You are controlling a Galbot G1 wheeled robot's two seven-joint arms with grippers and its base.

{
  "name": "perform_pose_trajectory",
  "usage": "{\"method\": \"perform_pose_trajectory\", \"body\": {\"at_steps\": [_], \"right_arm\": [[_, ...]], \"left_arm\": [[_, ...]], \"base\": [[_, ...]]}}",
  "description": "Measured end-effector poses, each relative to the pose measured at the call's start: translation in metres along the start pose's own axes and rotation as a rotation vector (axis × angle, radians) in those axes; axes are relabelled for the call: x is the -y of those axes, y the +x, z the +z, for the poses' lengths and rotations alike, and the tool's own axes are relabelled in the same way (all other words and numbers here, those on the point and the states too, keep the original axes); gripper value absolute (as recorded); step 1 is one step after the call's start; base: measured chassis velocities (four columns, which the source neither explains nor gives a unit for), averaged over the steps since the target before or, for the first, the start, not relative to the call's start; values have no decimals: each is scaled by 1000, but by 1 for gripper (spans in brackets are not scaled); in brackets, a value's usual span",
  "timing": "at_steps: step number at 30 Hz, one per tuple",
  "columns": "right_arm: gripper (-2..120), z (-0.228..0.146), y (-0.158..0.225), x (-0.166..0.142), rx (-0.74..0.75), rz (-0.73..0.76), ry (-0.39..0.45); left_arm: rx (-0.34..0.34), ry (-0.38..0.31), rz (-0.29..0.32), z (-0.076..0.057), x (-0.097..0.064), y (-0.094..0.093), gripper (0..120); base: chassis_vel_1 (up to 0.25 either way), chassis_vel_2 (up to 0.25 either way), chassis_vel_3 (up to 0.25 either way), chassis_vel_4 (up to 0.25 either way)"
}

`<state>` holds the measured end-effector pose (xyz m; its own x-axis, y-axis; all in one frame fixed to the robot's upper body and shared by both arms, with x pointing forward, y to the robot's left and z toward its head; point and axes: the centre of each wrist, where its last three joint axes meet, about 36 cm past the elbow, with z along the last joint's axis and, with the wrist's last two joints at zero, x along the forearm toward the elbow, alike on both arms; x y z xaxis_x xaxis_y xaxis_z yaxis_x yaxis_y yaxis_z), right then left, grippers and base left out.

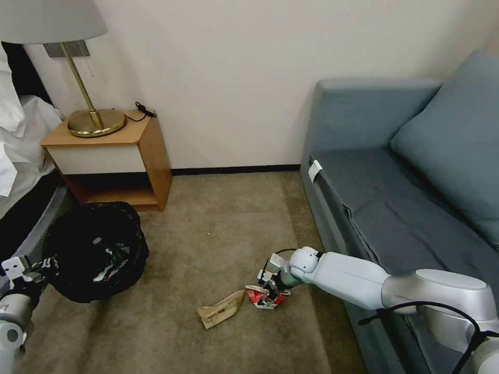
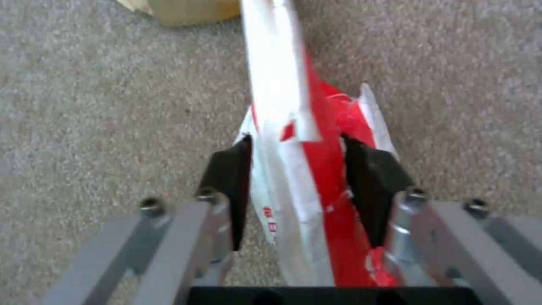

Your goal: Pick up the trash bin, then pick up the garbage on the floor and place it into the trash bin.

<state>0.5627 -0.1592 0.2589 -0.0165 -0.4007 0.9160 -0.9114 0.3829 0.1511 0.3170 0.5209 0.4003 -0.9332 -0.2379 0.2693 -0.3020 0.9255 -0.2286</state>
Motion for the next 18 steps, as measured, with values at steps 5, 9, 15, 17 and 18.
{"method": "perform_pose_trajectory", "body": {"at_steps": [5,9,15,17,18], "right_arm": [[16,1,1,0,3,15,-2],[4,5,7,2,9,33,-11],[0,17,37,19,20,87,-15],[0,13,58,28,57,121,-12],[0,13,58,28,57,121,-12]], "left_arm": [[2,4,4,-2,0,-3,2],[-2,6,8,0,1,-5,2],[-22,11,19,8,4,-8,2],[-30,10,20,11,6,-9,2],[-30,10,20,11,6,-9,2]], "base": [[0,0,0,0],[0,0,0,0],[0,0,0,0],[0,0,0,0],[0,0,0,0]]}}
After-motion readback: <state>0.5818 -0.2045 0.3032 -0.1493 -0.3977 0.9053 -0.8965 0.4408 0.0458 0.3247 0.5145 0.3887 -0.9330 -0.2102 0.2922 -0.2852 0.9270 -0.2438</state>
